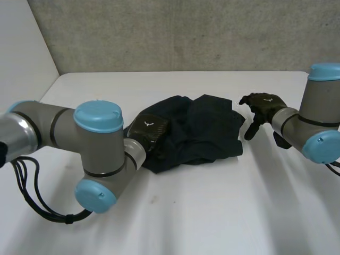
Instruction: Fold the shorts.
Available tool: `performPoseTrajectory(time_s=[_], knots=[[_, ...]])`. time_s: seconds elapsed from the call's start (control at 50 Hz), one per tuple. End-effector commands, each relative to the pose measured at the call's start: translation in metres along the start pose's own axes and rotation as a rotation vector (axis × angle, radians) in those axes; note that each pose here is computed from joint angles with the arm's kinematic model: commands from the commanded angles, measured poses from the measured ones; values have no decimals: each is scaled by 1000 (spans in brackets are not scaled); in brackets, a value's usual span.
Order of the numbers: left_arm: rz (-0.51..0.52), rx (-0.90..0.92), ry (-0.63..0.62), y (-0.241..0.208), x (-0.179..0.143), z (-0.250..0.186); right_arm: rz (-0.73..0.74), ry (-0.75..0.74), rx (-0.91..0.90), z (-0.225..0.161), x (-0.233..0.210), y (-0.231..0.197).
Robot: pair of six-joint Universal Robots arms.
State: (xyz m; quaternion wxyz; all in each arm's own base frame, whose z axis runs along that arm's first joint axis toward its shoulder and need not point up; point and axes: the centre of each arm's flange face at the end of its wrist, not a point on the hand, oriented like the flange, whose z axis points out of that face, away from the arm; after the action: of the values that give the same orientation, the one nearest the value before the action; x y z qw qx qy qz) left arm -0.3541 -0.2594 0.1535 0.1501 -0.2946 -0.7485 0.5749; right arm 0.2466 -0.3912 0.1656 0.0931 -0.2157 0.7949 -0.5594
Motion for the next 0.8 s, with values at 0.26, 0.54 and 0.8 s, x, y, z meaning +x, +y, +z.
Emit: performPoseTrajectory(time_s=[0.26,0.54,0.8], knots=[[68,-53,-281,-7,-54,-26,90,-95,16,28,0,12],[51,-88,-345,-1,-77,-34,77,-287,-29,21,-51,22],[21,3,-467,-34,-124,-31,90,-349,-27,-32,-69,-5]])
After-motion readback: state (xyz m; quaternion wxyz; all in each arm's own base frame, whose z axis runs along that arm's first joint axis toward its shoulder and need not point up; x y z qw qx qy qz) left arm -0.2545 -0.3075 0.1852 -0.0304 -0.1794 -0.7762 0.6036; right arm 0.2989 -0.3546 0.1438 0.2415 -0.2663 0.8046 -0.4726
